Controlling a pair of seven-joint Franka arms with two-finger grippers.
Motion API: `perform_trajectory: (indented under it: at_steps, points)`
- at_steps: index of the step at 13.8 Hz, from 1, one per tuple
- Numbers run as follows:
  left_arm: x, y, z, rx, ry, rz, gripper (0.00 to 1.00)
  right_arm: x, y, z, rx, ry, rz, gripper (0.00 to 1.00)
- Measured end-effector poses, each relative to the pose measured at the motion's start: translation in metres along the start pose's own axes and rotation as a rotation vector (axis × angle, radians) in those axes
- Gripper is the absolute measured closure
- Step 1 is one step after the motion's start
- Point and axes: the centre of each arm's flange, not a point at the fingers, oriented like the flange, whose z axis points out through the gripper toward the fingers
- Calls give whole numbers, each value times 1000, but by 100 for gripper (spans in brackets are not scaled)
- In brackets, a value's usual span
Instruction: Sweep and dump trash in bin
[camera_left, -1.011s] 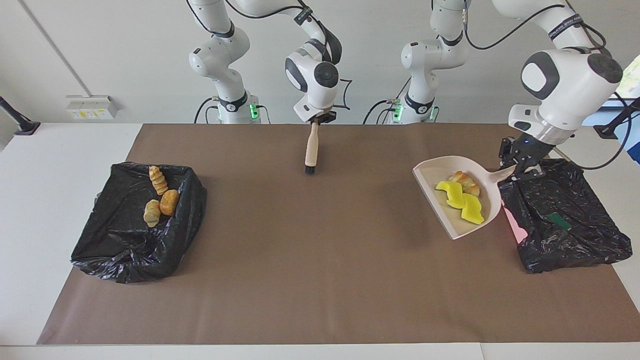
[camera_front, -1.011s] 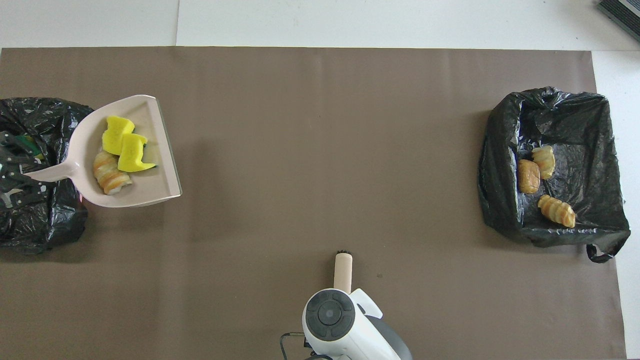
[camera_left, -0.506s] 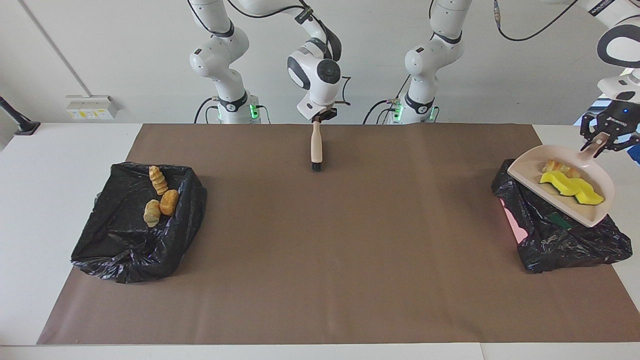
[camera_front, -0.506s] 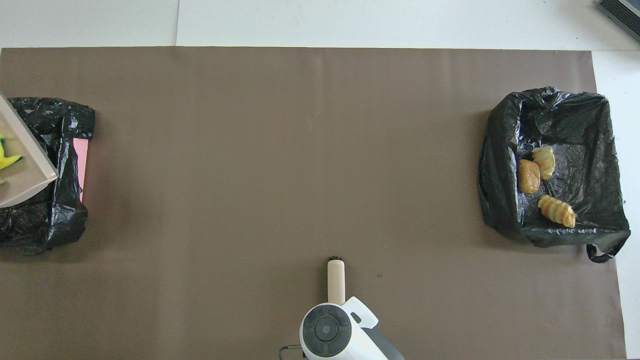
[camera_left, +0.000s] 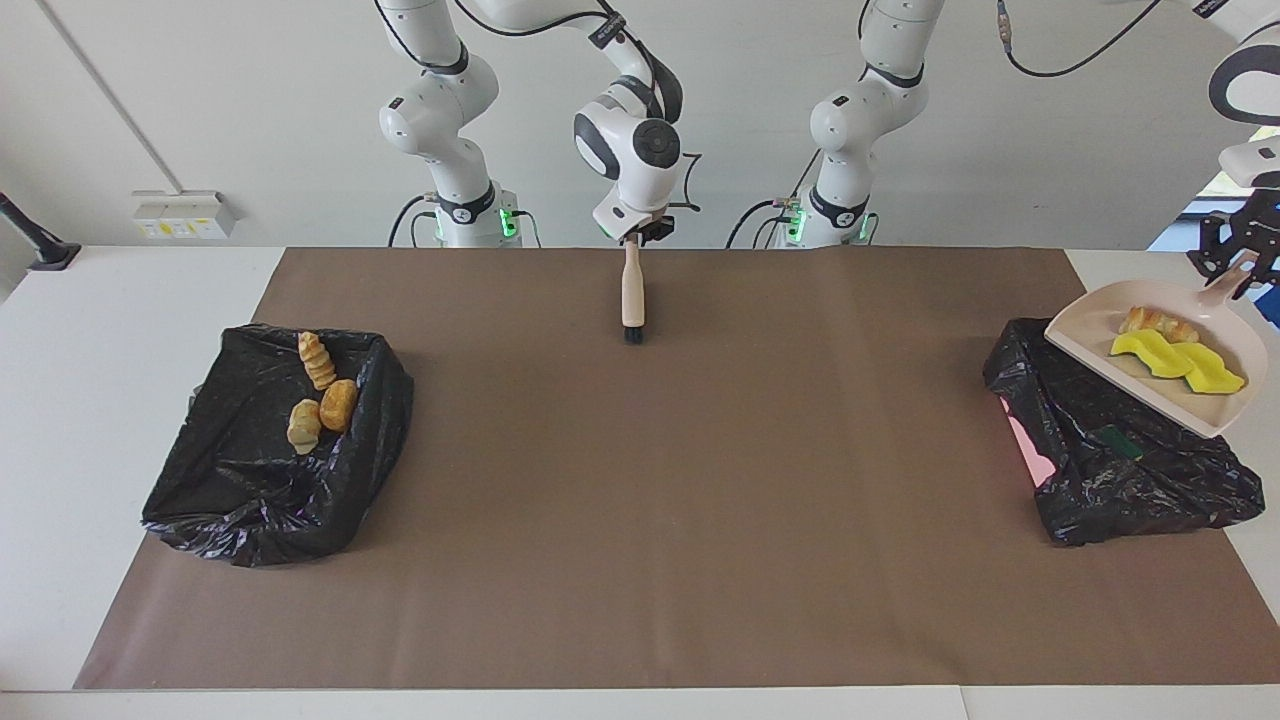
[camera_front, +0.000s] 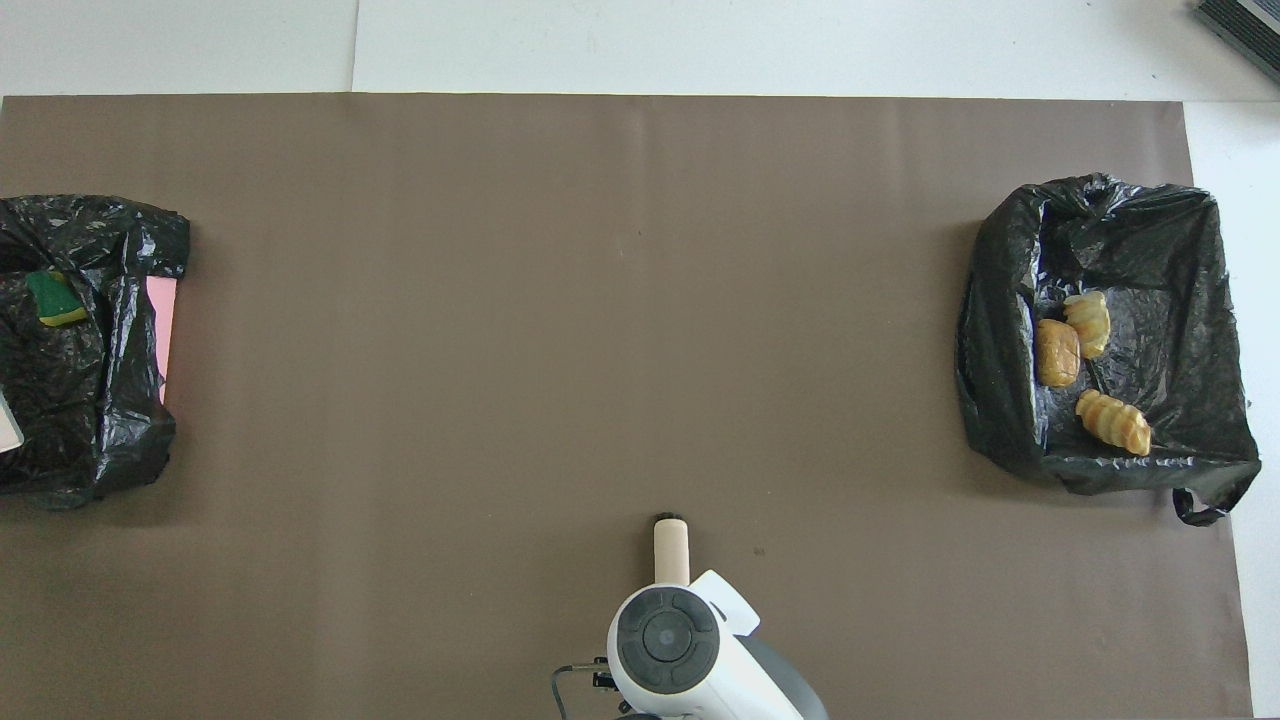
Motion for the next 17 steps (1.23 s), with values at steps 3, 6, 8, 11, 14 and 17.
perform_trajectory:
  at_steps: [3,6,8,11,14,17]
  points:
    - [26,-15,2,4,-152,112,69,37,13,-46,73,58,36,0]
    - [59,-24,-3,17,-254,199,69,74,35,-95,153,119,63,0]
    - [64,-25,-7,20,-322,204,69,96,54,-124,148,193,78,0]
    - [60,-26,-11,16,-413,203,69,116,77,-148,101,284,74,0]
    - [51,-27,-29,33,-449,178,69,134,116,-173,90,337,27,0]
    - [38,-18,-63,41,-447,120,69,145,179,-209,106,396,-28,0]
